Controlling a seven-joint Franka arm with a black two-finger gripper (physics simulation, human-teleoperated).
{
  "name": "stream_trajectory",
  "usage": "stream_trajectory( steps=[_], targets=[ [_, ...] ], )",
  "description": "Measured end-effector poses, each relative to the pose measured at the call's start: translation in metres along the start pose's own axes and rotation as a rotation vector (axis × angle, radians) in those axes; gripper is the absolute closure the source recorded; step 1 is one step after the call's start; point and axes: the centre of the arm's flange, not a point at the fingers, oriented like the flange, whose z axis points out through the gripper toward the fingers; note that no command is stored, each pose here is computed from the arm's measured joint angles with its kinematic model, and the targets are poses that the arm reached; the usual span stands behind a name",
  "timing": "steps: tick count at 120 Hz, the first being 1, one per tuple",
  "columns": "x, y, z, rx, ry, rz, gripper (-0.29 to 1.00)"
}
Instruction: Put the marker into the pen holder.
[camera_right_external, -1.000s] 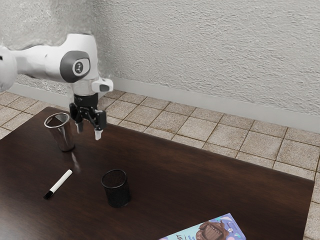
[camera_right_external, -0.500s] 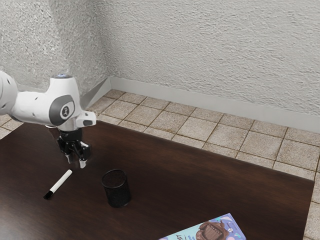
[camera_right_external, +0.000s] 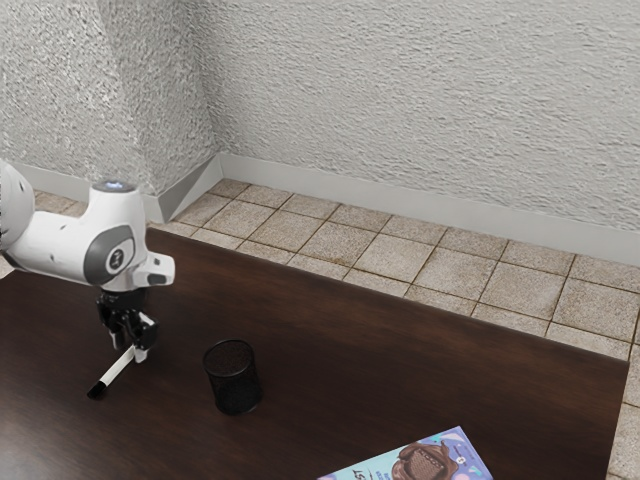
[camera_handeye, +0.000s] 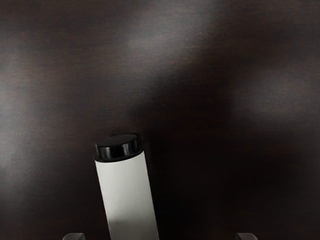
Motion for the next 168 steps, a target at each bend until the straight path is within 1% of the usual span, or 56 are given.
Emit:
stream_trajectory(
  steps=[23,37,57,87,129,137,149,157,164,168],
  targets=[
    [0.012,-0.011,0.005,0.018,0.012,0.000,0.33],
    [0.020,-0.012,0.011,-0.027,0.028,-0.027,0.33],
    [0.027,-0.015,0.007,-0.047,0.052,-0.017,0.33],
    [0.025,-0.015,0.006,-0.055,0.059,0.031,0.33],
    [0.006,-0.009,0.008,-0.078,0.059,0.080,0.33],
    [0.005,-0.010,0.008,-0.078,0.063,0.085,0.37],
    [0.006,-0.009,0.008,-0.076,0.067,0.094,0.52],
    [0.005,-0.010,0.008,-0.075,0.067,0.097,0.60],
    [0.004,-0.009,0.011,-0.077,0.062,0.100,0.65],
    [0.003,-0.009,0.013,-0.077,0.060,0.101,0.64]
  ],
)
